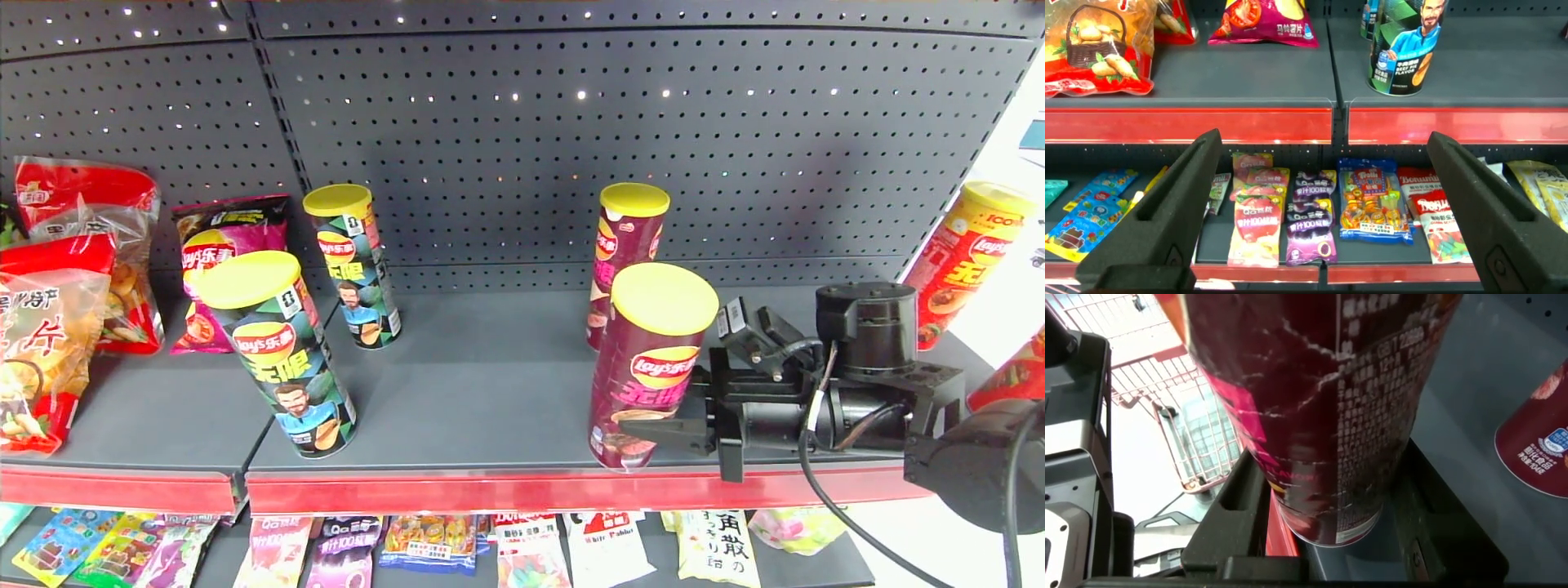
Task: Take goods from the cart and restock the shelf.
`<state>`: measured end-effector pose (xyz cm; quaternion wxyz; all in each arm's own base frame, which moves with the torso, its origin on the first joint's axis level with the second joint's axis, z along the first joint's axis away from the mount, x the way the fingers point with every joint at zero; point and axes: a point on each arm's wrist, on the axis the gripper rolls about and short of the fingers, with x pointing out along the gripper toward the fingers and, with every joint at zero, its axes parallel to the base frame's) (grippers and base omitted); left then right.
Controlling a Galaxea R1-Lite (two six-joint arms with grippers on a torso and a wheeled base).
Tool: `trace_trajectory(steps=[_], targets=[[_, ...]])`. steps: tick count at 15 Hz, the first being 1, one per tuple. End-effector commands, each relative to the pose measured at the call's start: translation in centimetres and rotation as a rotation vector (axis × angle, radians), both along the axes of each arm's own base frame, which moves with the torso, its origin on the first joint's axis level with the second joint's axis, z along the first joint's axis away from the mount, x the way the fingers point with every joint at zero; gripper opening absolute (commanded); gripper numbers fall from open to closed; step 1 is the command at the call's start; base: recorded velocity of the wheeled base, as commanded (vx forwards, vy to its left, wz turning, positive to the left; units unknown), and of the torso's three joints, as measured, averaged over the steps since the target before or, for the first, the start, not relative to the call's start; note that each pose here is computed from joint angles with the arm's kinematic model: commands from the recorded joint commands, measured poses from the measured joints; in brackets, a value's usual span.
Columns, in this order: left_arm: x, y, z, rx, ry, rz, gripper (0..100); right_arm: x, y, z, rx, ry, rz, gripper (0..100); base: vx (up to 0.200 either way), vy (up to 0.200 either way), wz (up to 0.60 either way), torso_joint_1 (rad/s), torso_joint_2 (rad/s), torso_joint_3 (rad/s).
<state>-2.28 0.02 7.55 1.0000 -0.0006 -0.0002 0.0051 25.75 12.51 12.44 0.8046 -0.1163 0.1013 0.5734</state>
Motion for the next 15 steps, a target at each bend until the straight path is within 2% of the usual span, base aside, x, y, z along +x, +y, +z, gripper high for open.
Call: trace_trajectory(steps=[1,15], targets=[[0.00,0.00,0.00,0.000,0.000,0.001,100,0.07,-0.05,-0.03,-0.001,-0.002,-0.002,0,0.000,0.000,0.00,0.000,0.00,0.000],[0.00,0.00,0.00,0.000,0.000,0.001,100,0.32,-0.70,0.11,0.001,-0.007,-0.023,0,0.000,0.000,0.00,0.000,0.00,0.000]])
